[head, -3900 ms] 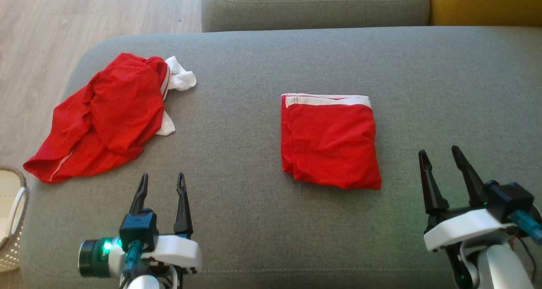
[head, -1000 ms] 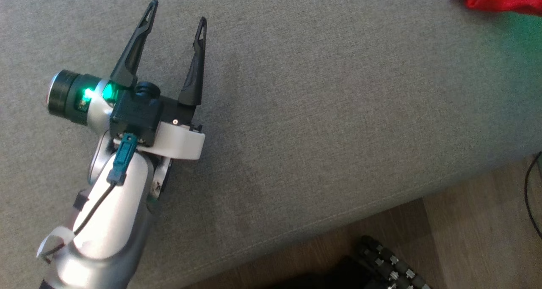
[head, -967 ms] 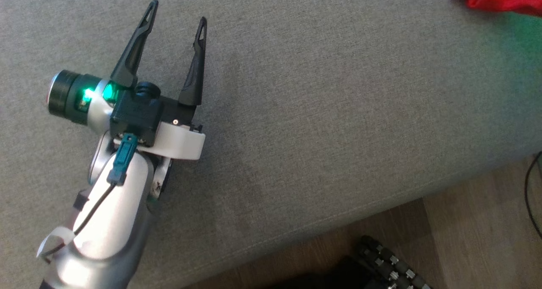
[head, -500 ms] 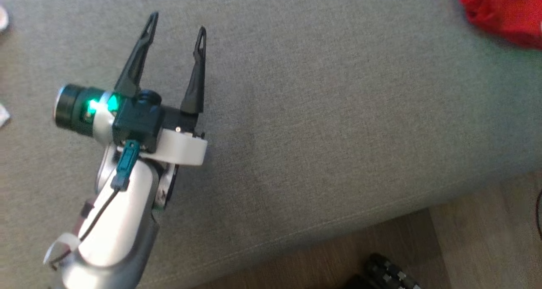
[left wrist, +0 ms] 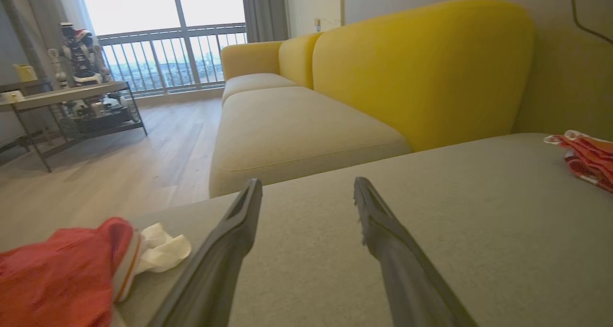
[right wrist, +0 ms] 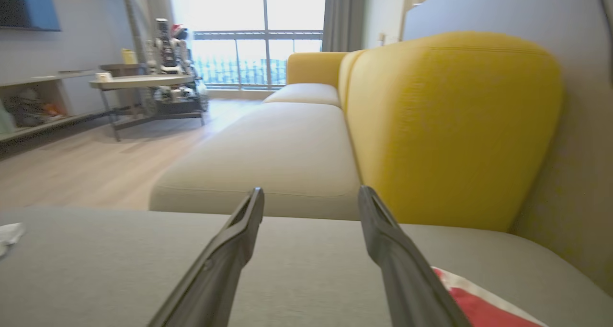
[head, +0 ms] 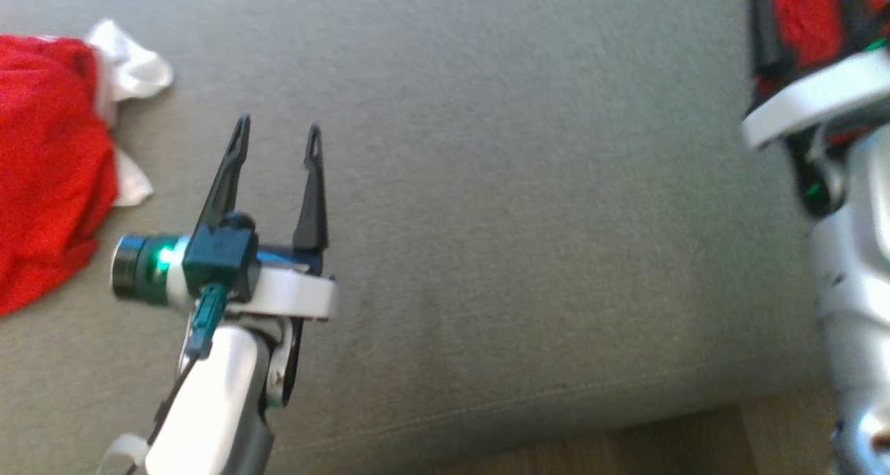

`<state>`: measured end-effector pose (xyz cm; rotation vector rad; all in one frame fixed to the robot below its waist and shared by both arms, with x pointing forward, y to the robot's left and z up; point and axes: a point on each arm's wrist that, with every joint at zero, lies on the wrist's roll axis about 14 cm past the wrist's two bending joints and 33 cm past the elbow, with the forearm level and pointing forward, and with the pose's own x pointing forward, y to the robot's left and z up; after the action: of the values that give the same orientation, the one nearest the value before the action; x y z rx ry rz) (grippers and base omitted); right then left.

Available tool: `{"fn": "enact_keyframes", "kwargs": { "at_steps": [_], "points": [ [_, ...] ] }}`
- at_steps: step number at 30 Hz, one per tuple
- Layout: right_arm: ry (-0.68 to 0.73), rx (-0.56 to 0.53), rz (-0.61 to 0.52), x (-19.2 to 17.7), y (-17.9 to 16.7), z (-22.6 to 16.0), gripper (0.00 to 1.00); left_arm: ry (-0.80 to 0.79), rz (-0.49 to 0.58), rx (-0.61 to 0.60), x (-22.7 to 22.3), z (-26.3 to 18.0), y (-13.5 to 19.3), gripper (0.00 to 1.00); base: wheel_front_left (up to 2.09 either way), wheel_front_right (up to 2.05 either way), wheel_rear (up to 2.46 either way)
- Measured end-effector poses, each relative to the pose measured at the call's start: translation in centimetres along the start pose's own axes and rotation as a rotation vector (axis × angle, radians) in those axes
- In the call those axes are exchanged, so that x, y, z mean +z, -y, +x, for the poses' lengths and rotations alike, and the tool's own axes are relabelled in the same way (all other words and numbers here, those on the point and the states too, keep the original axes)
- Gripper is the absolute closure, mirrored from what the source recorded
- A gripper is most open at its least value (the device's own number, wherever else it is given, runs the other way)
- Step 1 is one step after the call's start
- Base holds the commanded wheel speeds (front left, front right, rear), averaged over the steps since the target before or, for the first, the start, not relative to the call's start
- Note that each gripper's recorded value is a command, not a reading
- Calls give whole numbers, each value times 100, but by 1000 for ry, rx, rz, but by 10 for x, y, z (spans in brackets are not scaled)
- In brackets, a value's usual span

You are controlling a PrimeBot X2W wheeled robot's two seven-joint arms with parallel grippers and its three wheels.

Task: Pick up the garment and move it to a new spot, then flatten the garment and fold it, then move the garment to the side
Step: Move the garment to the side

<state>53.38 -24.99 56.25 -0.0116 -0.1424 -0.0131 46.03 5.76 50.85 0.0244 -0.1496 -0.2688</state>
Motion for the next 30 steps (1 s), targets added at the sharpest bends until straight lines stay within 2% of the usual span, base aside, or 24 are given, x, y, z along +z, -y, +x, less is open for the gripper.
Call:
{"fn": "enact_keyframes", "kwargs": {
  "at_steps": [5,9,13,17,21,30],
  "points": [
    [-16,113,74,-10,-59,-27,0,-36,24,113,4,-35,-31,0,0,0,0],
    [-46,144,162,-24,-89,-53,0,-45,34,188,10,-62,-49,0,0,0,0],
    [-72,185,195,-33,-114,-76,0,-52,36,254,14,-85,-64,0,0,0,0],
    [-101,192,200,-43,-121,-97,0,-63,36,293,15,-107,-69,0,0,0,0],
    [-106,201,259,-42,-128,-113,0,-73,39,317,15,-126,-70,0,0,0,0],
    [-81,210,253,-33,-129,-122,0,-68,33,354,19,-143,-72,0,0,0,0]
  ]
}}
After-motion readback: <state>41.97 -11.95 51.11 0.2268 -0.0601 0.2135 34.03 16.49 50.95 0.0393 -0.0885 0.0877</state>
